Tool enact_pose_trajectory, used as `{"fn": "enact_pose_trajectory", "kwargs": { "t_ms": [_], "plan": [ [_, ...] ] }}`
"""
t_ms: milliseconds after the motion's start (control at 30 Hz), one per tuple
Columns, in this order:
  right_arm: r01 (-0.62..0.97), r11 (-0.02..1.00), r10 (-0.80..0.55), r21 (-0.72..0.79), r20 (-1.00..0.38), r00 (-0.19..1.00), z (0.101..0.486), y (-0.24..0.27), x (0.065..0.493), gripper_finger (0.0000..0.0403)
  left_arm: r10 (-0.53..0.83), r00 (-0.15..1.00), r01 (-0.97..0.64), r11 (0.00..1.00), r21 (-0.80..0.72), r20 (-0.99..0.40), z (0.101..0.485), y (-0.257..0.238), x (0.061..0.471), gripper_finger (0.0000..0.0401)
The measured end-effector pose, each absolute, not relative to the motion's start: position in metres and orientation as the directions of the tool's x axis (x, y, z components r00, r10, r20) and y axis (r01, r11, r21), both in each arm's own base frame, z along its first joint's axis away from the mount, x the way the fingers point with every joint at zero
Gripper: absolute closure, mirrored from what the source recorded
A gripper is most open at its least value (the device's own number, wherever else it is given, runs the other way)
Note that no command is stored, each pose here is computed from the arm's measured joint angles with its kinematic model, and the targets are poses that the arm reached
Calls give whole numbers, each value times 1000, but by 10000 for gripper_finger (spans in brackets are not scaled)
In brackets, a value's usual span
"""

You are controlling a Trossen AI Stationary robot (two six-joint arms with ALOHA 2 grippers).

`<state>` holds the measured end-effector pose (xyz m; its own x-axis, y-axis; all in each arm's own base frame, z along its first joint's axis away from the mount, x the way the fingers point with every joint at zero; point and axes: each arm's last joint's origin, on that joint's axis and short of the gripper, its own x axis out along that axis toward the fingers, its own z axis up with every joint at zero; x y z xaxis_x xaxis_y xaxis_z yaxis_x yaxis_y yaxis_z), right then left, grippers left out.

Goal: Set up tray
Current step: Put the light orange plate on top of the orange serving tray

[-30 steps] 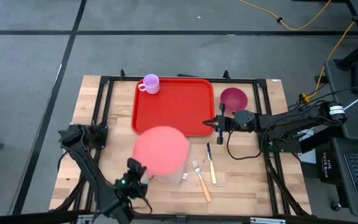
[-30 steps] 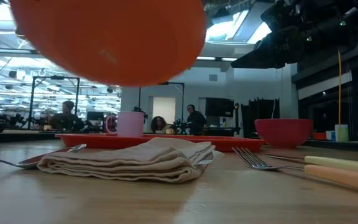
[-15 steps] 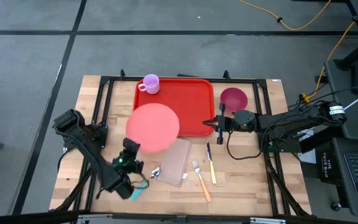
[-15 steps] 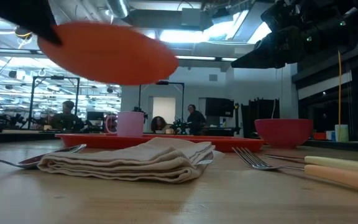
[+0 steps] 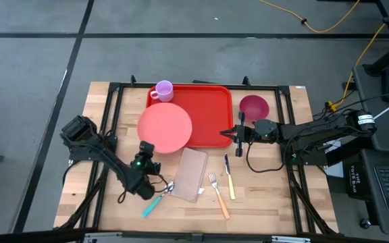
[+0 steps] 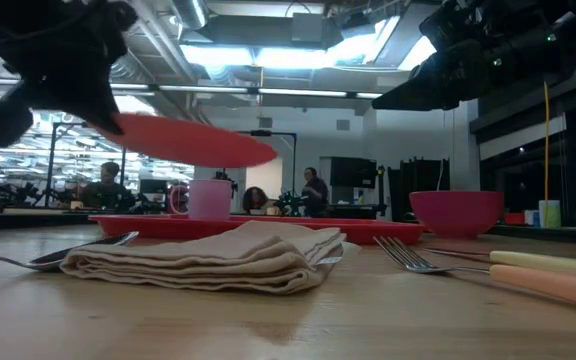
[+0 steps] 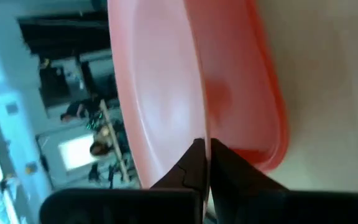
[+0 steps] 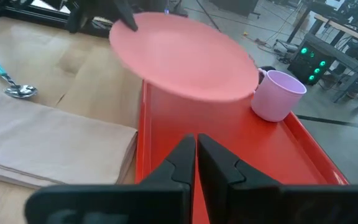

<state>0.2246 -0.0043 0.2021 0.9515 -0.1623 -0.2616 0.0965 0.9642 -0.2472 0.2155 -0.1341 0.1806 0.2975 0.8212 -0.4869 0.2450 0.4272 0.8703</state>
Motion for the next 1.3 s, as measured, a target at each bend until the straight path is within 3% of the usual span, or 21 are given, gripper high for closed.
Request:
{"fn": "enact_pose_trajectory", "kwargs": {
  "t_ms": [1000, 1300],
  "plan": [
    [88, 963, -163, -254, -289, 944, 199, -4, 224, 380, 791, 259, 183, 523, 832, -554, 113, -81, 224, 399],
    [88, 963, -163, -254, -289, 944, 199, -4, 224, 380, 793, 230, 216, 524, 824, -565, 109, -70, 227, 398]
  ]
}}
